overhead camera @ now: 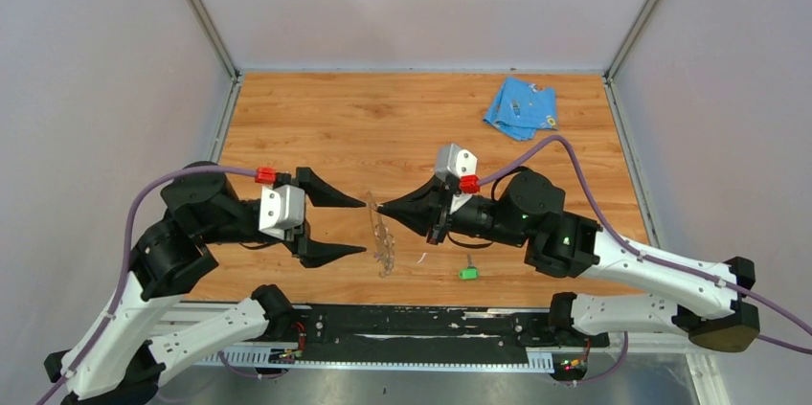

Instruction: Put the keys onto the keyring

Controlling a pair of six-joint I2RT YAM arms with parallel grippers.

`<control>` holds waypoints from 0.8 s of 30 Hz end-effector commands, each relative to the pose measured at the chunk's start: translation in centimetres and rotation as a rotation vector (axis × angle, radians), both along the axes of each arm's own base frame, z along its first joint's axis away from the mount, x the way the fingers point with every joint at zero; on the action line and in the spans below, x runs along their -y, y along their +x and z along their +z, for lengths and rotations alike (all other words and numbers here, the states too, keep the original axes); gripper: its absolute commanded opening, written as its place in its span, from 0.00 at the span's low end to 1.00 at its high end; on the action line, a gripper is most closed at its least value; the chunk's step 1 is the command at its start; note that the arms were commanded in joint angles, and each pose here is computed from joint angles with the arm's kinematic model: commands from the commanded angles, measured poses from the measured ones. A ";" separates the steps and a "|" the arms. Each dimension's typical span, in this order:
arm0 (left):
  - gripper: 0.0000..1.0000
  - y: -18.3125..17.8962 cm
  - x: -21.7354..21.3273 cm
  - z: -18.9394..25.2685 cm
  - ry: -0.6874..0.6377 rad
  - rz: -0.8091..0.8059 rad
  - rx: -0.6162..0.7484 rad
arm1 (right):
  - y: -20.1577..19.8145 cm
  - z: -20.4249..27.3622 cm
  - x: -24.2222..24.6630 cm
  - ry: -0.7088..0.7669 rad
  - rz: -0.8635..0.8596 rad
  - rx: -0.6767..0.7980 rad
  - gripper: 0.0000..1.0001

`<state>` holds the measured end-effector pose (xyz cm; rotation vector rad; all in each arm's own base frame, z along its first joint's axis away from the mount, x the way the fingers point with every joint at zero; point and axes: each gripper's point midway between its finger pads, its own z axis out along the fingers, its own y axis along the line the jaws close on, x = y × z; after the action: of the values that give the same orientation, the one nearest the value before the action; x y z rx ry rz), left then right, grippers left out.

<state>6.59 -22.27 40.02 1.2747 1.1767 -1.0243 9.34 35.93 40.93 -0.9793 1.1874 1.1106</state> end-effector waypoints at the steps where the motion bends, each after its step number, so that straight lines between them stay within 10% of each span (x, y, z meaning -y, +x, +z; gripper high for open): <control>1: 0.65 0.6 -0.9 1.0 -0.002 0.053 0.053 | -1.3 2.3 1.0 0.094 0.049 0.043 0.00; 10: 0.31 2.2 0.1 -0.1 -0.029 0.111 -0.064 | -2.7 2.7 0.6 0.099 0.126 0.049 0.00; 24: 0.28 0.4 1.2 0.0 -0.041 -0.017 -0.119 | -2.9 2.9 0.0 0.097 0.151 0.054 0.00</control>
<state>7.52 -23.07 40.12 1.1911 1.2387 -1.0936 7.06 36.04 41.14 -1.0631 1.1070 1.2034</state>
